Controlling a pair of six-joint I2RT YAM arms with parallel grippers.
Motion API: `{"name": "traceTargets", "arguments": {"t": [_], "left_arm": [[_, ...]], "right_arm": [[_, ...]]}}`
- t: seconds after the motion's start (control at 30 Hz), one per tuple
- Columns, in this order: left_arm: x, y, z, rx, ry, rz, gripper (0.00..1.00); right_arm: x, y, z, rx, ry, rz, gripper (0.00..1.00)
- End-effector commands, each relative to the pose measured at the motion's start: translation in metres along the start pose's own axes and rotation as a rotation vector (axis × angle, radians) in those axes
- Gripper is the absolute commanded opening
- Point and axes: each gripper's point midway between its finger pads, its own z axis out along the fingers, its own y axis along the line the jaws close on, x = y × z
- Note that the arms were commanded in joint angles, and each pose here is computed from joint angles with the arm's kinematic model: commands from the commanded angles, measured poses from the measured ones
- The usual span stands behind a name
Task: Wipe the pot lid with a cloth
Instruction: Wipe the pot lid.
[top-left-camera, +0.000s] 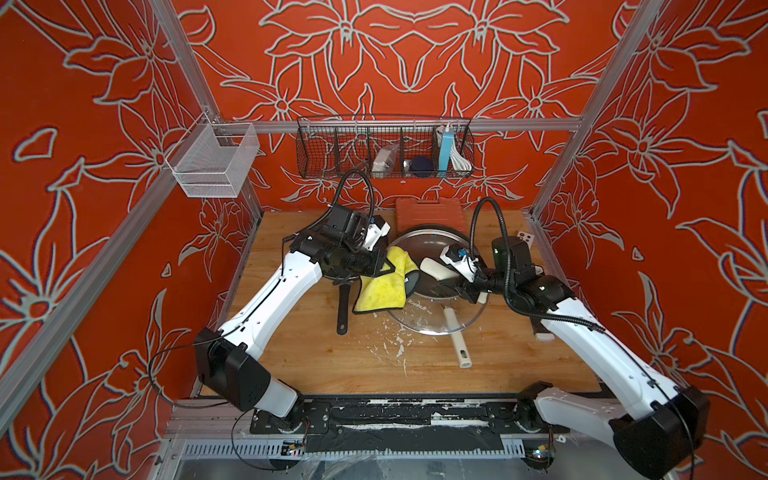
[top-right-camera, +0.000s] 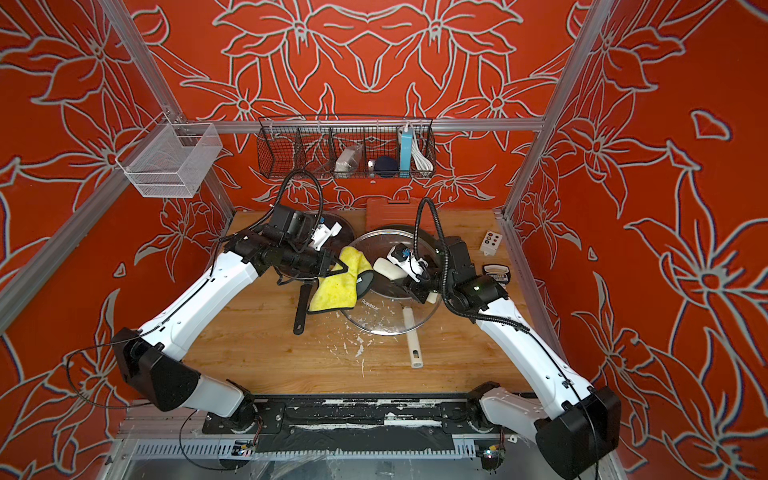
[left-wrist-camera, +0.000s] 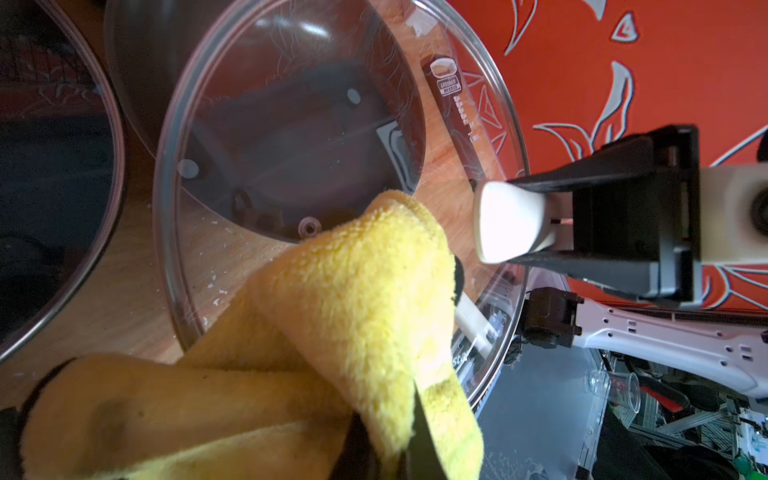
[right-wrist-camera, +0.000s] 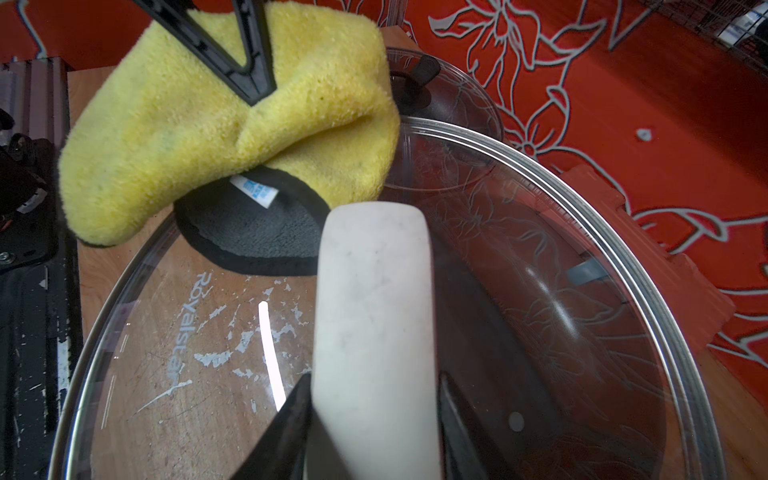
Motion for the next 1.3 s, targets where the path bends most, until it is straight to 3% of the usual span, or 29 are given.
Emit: {"name": "traceTargets", "arguments": {"t": [0.0, 0.3, 0.7, 1.27], "left_arm": [[-0.025, -0.001, 0.010, 0.002, -0.013, 0.009, 0.00], [-0.085, 0.012, 0.035, -0.057, 0.000, 0.015, 0.00], [-0.135, 0.000, 0.069, 0.082, -0.026, 0.012, 0.00], [-0.058, -0.020, 0.052, -0.033, 0.060, 0.109, 0.00]], "right_arm": [[-0.078, -0.008, -0.038, 0.072, -0.288, -0.146, 0.00], [-0.082, 0.009, -0.052, 0.029, -0.331, -0.163, 0.00], [-0.081, 0.022, -0.051, -0.040, -0.342, -0.158, 0.00], [-0.086, -0.007, -0.043, 0.084, -0.329, -0.103, 0.00]]}}
